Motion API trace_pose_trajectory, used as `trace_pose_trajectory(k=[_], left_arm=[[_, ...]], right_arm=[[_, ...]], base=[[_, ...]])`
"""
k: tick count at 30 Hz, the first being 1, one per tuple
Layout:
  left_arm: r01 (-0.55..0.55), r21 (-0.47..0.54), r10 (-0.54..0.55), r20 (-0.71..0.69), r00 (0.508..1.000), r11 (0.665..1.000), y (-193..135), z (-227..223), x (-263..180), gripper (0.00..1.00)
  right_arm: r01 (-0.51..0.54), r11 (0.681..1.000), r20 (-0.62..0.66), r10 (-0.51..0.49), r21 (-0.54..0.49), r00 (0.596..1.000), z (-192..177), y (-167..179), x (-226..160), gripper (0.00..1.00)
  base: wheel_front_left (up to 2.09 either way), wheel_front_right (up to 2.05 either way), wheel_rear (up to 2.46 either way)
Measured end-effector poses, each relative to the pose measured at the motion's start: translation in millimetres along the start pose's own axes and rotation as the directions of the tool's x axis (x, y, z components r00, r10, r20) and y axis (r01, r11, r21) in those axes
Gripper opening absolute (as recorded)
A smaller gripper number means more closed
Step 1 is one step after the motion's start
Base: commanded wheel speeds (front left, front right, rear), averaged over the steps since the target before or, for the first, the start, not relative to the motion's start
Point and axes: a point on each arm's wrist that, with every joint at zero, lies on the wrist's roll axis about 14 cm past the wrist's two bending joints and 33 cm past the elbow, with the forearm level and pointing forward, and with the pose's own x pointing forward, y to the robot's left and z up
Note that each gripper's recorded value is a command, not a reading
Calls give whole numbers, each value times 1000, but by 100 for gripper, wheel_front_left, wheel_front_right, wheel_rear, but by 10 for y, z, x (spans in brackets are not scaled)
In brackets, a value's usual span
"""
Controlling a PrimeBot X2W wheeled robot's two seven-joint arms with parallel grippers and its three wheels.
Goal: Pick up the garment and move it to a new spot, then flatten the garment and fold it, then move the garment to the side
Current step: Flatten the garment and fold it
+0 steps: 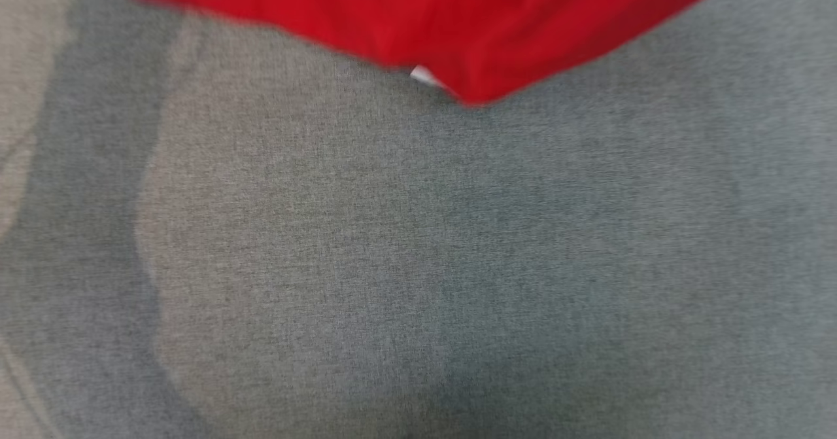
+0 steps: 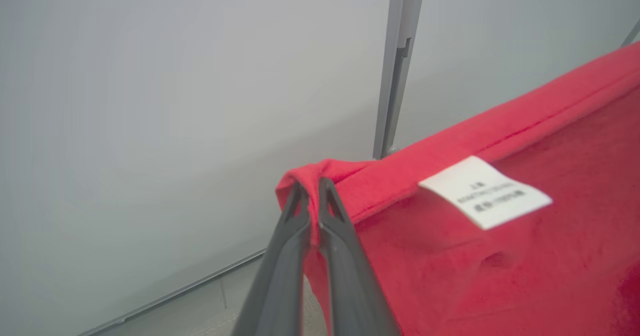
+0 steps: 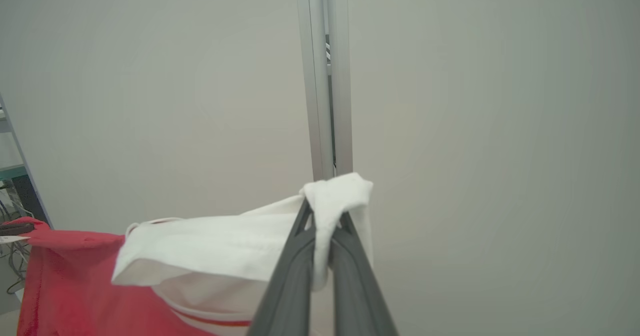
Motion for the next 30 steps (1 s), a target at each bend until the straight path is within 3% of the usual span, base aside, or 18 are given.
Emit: trace_pose_trajectory(k=[6,12,15,23,30], left_arm=[[-59,76,50,122,991,995,220,278,339,0],[-104,74,79,286,955,992,358,661,449,0],[-105,60,84,285,955,993,359,651,482,0],[-91,33,83,192,978,995,374,310,581,0],[-8,25,9,-71,997,1000,136,-531,560,0]], right_arm=[[36,995,158,-21,-95,987,262,-194,438,0],[82,978,285,-25,-193,958,629,-274,693,0],[71,974,314,1,-216,949,755,-171,773,0],[14,971,244,46,-239,969,502,-5,823,0],[-75,973,7,78,-216,997,-317,104,545,0]], base=[[0,0,0],[0,0,0],[0,0,0],[0,0,0],[0,0,0]])
